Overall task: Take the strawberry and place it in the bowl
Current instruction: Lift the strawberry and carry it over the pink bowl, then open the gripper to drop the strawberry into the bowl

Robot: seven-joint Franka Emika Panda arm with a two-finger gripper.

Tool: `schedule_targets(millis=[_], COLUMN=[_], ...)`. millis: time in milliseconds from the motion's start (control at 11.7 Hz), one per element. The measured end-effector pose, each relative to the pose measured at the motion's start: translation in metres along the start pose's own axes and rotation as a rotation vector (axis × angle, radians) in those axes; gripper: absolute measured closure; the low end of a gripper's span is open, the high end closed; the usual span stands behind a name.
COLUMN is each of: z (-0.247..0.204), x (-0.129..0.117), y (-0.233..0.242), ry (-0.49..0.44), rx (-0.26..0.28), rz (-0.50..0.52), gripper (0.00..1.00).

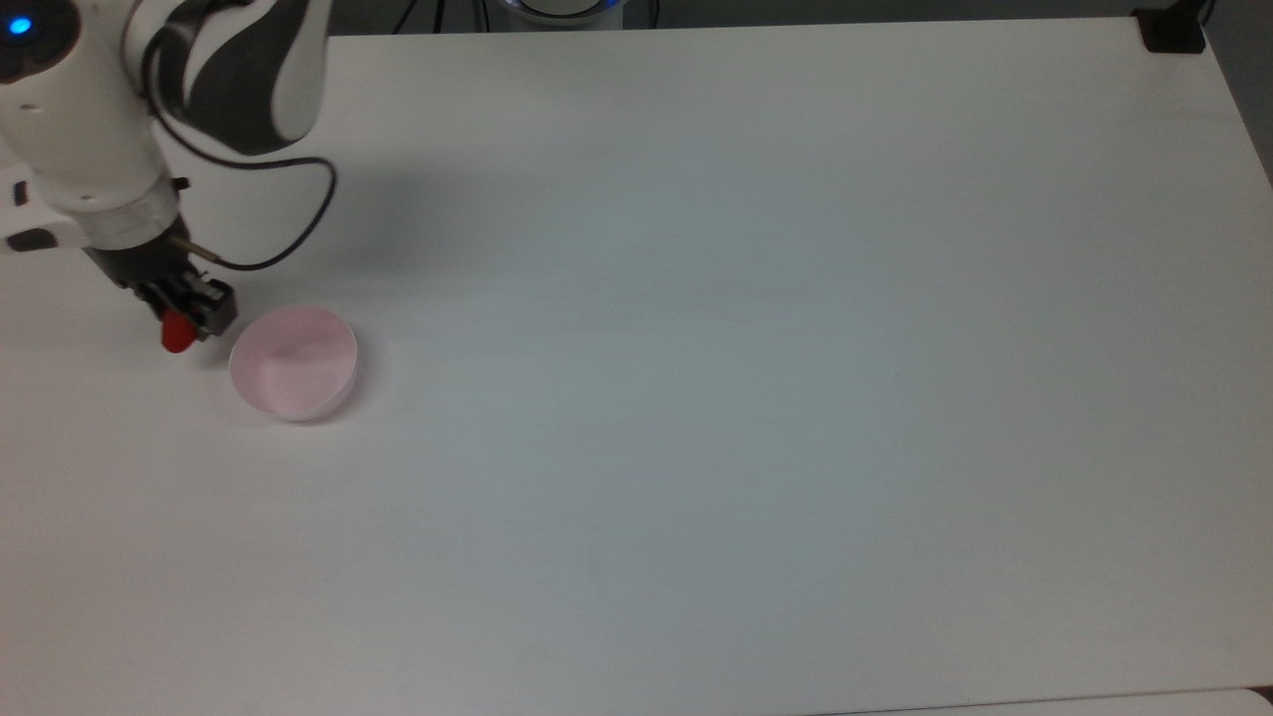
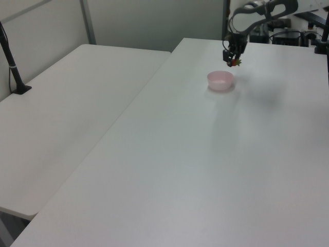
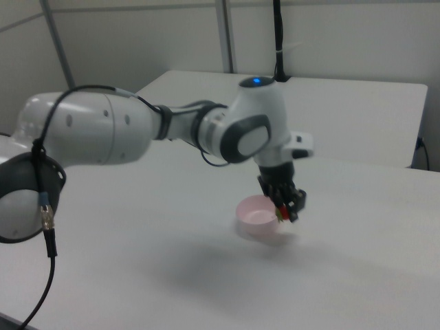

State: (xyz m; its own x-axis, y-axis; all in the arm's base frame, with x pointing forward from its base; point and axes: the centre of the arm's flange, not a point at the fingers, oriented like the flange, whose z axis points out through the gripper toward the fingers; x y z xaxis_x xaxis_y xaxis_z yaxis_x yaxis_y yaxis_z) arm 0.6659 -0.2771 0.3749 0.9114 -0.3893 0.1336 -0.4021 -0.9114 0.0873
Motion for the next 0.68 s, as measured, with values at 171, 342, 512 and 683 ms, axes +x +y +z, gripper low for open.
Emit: schedule_targets(millis=[171,342,512,683], z=[-0.021,-0.017,-0.008,-0.023], x=[-0.002,-0.007,-0.012,-0.011], y=[-0.042,-0.070,-0.087,-0.101], ry=[0.017,0.006,-0.013,0.011], rx=[0.026,0.047,0.050,0.058], rz=[-0.027,-0.030,-0.032,-0.051], gripper=[0.55,0.52,0.31,0.02])
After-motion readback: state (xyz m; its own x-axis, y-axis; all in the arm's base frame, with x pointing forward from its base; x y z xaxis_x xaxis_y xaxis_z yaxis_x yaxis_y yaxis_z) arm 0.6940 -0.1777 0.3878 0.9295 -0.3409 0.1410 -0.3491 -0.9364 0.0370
